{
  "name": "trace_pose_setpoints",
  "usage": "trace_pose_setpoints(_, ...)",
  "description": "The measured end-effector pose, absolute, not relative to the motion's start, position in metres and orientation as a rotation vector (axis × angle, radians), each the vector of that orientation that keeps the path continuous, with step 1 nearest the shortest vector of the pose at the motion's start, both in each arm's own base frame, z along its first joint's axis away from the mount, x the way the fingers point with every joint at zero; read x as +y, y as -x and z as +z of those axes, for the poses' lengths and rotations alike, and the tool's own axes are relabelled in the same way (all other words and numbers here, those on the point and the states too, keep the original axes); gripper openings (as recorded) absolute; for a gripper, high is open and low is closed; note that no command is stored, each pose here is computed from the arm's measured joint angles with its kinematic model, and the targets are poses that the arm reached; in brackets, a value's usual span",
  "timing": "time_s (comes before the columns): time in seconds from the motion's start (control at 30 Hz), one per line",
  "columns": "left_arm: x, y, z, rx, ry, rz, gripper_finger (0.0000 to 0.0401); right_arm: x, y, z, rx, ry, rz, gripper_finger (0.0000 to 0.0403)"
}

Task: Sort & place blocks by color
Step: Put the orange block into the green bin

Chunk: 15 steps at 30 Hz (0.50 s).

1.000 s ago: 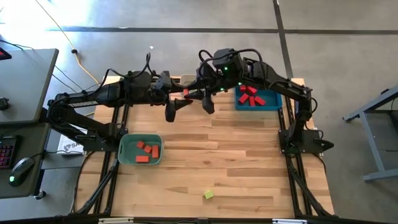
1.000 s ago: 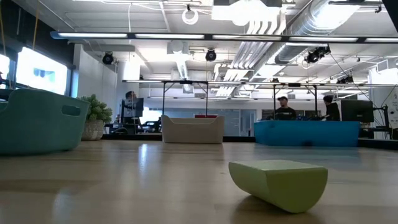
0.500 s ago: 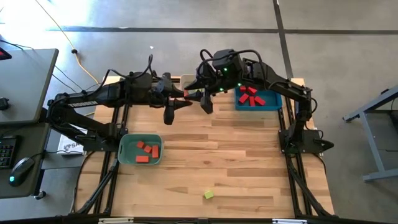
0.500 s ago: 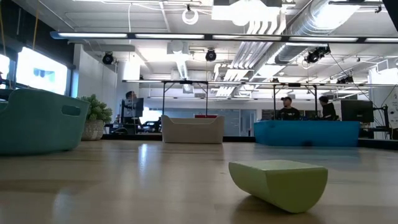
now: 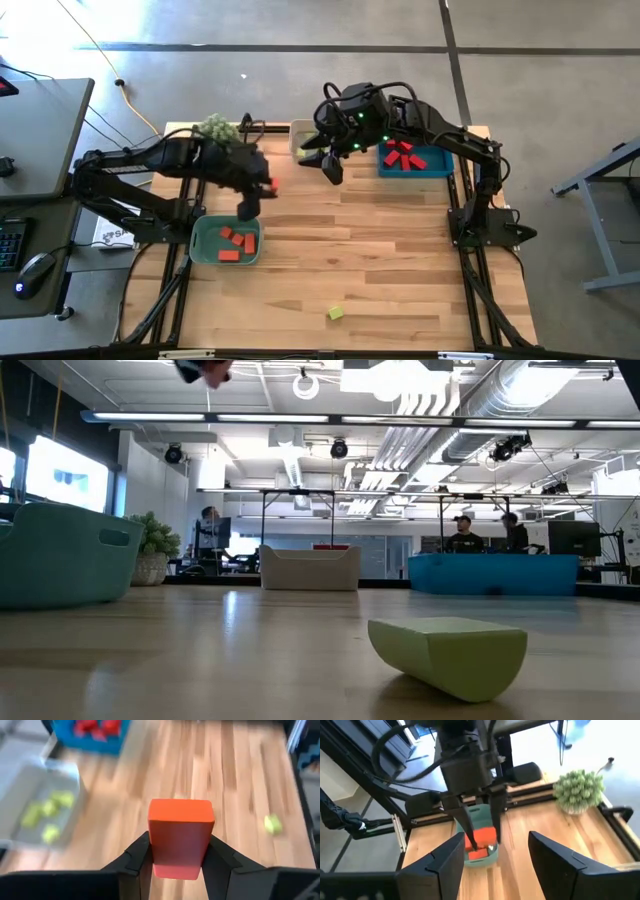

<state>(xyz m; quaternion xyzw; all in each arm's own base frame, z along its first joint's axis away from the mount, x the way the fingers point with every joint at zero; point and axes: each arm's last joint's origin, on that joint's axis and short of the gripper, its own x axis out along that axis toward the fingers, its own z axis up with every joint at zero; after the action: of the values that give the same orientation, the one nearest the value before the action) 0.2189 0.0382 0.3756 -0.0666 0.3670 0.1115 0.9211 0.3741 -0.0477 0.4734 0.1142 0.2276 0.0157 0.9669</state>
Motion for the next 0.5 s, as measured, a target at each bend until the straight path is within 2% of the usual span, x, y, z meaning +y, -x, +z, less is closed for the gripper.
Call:
trace_pose_setpoints(0.2,0.021,-0.208,0.36,0.943,0.166,0.222,0.0104,-0.043,-0.372,0.467,0.526,-0.29,0.021,0.0206)
trace_pose_setpoints(0.5,-0.001,-0.199,0.31,1.103,0.175,0.233,0.0104,-0.018,-0.376,0.456,0.617,-0.323,0.013,0.0206)
